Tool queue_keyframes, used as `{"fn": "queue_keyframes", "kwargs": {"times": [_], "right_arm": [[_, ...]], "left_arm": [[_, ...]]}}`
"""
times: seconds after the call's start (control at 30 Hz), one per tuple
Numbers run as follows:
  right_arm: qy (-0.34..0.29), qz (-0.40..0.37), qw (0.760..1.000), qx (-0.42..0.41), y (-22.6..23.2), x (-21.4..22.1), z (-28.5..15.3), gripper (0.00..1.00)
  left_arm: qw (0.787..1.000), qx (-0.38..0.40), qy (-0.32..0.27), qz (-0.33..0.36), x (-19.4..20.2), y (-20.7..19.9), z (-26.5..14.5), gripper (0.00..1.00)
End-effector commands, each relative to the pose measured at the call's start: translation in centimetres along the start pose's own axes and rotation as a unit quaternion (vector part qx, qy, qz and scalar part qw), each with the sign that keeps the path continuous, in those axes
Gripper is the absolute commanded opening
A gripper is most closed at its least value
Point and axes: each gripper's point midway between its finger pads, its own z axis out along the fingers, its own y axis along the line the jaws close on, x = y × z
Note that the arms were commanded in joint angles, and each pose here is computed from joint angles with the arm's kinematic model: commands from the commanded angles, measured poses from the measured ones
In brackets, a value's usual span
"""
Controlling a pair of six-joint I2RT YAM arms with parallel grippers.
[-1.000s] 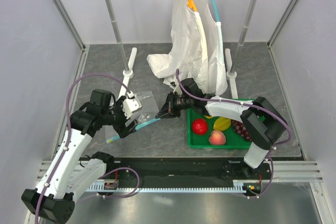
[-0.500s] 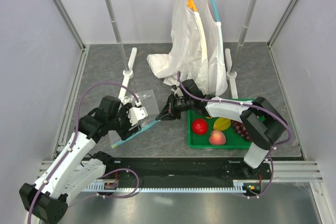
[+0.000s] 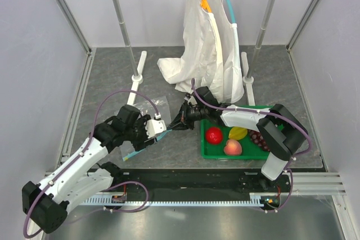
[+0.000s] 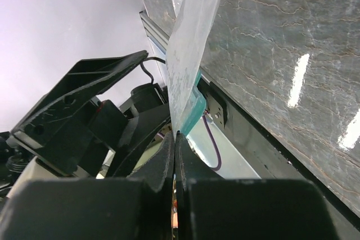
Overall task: Place the food in the zip-top bag and seal the zipper
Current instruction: Pick up the zipper food storage bag at the center of the board.
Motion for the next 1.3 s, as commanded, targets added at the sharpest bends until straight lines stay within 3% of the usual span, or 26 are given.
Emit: {"fn": "queue_keyframes", "kwargs": {"times": [0.0,0.33,0.53,0.67,0.77,0.8,0.87,0.93,0.97,1.07,1.17,1.27], "right_arm": [[0.0,0.0,1.0,-0.028,1.6,0.3,-0.7,0.0],[0.003,0.013,1.0,-0.028,1.3,0.6,-0.8,0.0],[0.005,0.029,0.999,-0.032,1.4,0.7,-0.8,0.0],[0.01,0.034,0.998,-0.043,1.8,0.7,-0.7,0.0],[0.011,0.033,0.998,-0.047,2.1,0.7,-0.7,0.0],[0.011,0.026,0.999,-0.047,2.0,0.6,-0.7,0.0],[0.004,0.013,0.999,-0.047,2.1,0.3,-0.6,0.02],[-0.006,-0.026,0.999,-0.037,2.3,-0.3,-0.5,0.24],[-0.01,-0.041,0.998,-0.035,2.5,-0.6,-0.5,0.5],[-0.037,-0.106,0.993,-0.036,3.7,-1.4,-1.2,0.85],[-0.059,-0.154,0.986,-0.02,3.7,-1.7,-2.3,0.97],[-0.072,-0.182,0.981,-0.009,3.0,-1.3,-3.4,0.98]], "left_arm": [[1.0,-0.021,-0.002,0.008,-0.1,0.6,0.9,0.73],[0.999,-0.046,0.022,0.013,1.0,1.8,2.5,0.63],[0.996,-0.087,-0.007,0.006,-0.5,3.4,2.2,0.62],[0.997,-0.076,-0.014,0.005,-0.8,3.1,2.4,0.56],[0.998,-0.07,-0.006,0.006,-0.5,2.9,2.6,0.38],[0.998,-0.068,-0.002,0.003,-0.4,2.9,2.5,0.22],[0.998,-0.067,-0.005,-0.019,-1.2,3.1,2.0,0.04],[0.996,-0.055,0.007,-0.067,-1.3,2.7,1.7,0.02],[0.995,-0.055,-0.005,-0.082,-2.6,3.1,1.0,0.02],[0.987,-0.054,-0.017,-0.152,-4.4,3.9,-0.4,0.02],[0.974,-0.044,-0.026,-0.222,-5.6,4.8,-1.5,0.02],[0.96,-0.044,-0.03,-0.274,-6.2,5.3,-2.2,0.02]]}}
